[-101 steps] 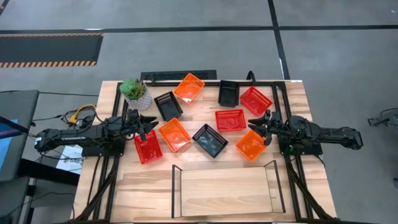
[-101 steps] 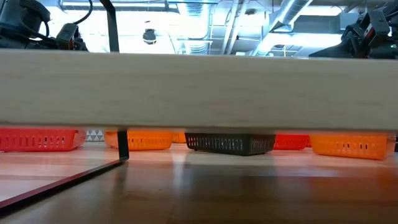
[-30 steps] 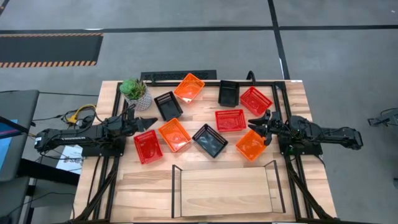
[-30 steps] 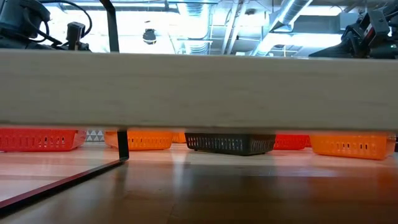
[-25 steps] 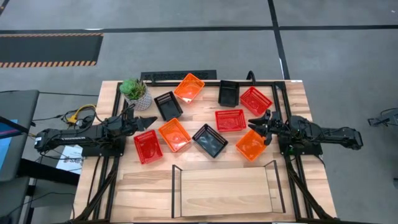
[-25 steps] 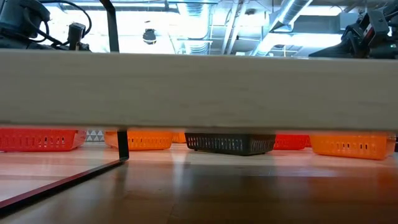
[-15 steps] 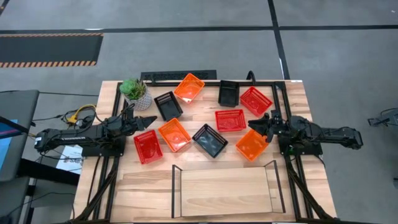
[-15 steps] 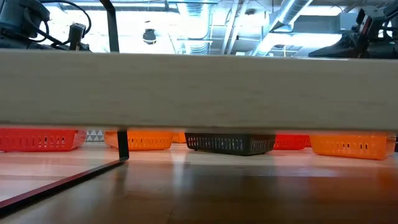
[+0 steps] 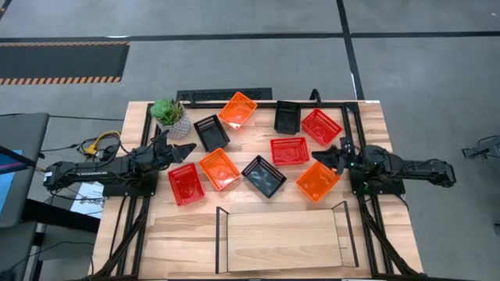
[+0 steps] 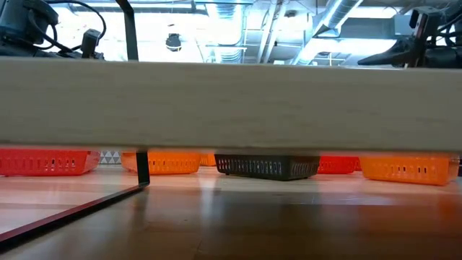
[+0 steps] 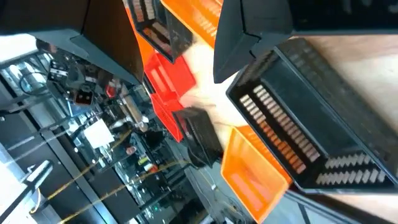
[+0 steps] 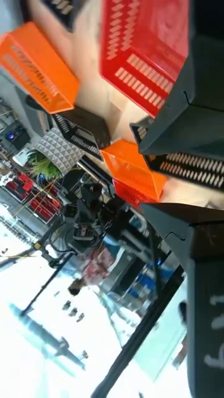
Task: Stack baskets on shelf by color
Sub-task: Put the bottom left red bin on the shelf
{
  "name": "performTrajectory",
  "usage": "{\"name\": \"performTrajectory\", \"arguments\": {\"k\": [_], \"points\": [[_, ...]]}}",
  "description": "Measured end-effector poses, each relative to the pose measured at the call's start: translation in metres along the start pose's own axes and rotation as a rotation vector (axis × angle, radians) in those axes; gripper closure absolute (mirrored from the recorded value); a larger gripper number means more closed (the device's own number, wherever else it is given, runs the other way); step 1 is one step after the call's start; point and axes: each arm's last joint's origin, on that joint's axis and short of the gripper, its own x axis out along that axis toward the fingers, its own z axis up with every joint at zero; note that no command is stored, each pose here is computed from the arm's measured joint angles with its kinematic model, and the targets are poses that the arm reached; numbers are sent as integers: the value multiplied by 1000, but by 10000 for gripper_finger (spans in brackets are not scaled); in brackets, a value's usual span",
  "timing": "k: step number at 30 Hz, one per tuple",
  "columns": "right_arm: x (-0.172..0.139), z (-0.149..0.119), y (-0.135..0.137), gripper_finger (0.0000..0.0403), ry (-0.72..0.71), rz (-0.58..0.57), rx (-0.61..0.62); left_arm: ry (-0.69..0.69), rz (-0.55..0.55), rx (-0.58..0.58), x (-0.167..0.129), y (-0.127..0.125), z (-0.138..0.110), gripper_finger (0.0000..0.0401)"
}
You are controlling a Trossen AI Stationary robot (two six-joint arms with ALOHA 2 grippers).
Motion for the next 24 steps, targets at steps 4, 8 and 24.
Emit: {"name": "performTrajectory", "arguments": {"k": [4, 8, 24], "points": [[0, 2, 2, 243, -5, 7, 59, -59, 25, -82, 0, 0, 2, 218], [-3, 12, 15, 243, -45, 57, 39, -51, -8, -204, 0, -2, 3, 218], [-21, 69, 75, 243, -163, -16, -217, 1, -423, -143, -22, -110, 73, 218]]}}
